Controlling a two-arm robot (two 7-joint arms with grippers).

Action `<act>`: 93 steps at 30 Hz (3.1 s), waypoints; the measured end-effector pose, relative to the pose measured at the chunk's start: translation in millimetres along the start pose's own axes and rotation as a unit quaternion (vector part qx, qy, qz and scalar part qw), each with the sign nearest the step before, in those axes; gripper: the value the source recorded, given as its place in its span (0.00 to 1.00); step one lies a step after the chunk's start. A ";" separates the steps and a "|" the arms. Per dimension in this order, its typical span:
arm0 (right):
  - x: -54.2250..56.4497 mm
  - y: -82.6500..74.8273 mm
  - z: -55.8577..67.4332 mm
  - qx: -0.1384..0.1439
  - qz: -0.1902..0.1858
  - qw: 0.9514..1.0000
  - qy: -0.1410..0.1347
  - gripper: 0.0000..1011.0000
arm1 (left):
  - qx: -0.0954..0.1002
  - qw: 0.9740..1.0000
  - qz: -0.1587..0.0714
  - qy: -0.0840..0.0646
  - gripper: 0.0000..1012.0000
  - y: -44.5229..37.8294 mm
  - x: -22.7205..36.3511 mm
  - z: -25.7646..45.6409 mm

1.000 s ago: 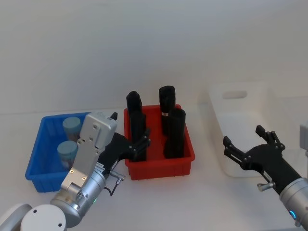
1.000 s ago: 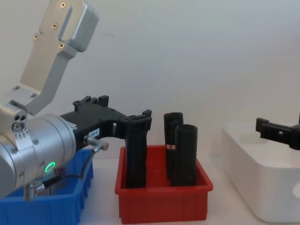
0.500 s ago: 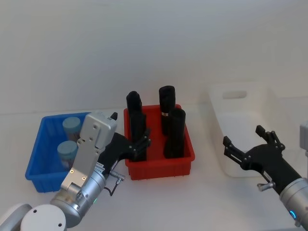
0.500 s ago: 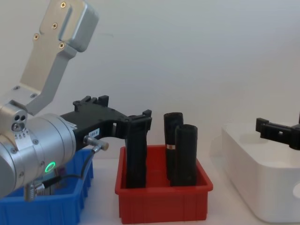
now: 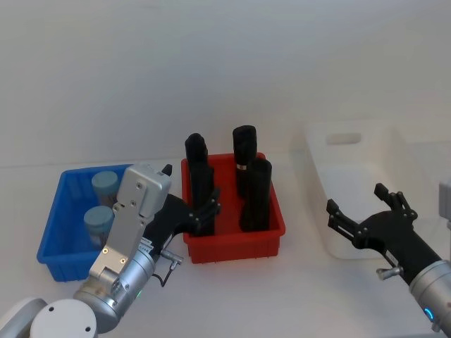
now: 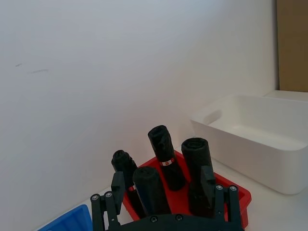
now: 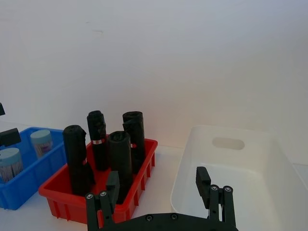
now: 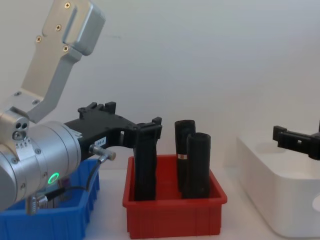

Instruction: Pick the cotton swabs from the blue box and place them into the white box.

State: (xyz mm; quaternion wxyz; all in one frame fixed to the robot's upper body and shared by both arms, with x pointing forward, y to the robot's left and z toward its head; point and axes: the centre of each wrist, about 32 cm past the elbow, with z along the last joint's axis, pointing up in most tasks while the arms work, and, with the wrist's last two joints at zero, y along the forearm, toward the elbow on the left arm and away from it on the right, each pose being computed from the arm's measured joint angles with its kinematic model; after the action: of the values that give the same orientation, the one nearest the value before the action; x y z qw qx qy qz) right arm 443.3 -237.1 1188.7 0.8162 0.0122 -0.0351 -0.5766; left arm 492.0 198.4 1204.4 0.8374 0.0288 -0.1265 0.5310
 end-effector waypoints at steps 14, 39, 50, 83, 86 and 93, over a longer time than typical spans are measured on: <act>0.0 0.0 0.0 0.000 0.000 1.000 0.000 0.99 | 0.000 1.000 0.001 0.001 0.99 -0.2 1.0 -0.2; 0.0 0.0 0.0 0.000 0.000 1.000 0.000 0.99 | 0.043 0.998 0.016 0.039 0.99 -15.8 40.5 -9.4; 0.0 0.0 0.0 0.000 0.000 1.000 0.000 0.99 | 0.088 0.993 0.060 0.057 0.99 -19.0 62.6 -17.4; 0.0 0.0 0.0 0.000 0.000 1.000 0.000 0.99 | 0.195 0.969 0.118 0.096 0.99 -21.3 114.0 -50.4; 0.0 0.0 0.0 0.000 0.000 1.000 0.000 0.99 | 0.198 0.968 0.118 0.098 0.99 -21.8 116.5 -52.8; 0.0 0.0 0.0 0.000 0.000 1.000 0.000 0.99 | 0.203 0.967 0.116 0.105 0.99 -23.4 122.2 -57.2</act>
State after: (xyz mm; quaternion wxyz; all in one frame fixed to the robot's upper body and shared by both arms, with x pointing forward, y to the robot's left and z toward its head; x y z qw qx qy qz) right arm 443.3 -237.1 1188.7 0.8162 0.0122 -0.0351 -0.5766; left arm 572.7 306.4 1180.8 0.7550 0.1271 0.0703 0.6395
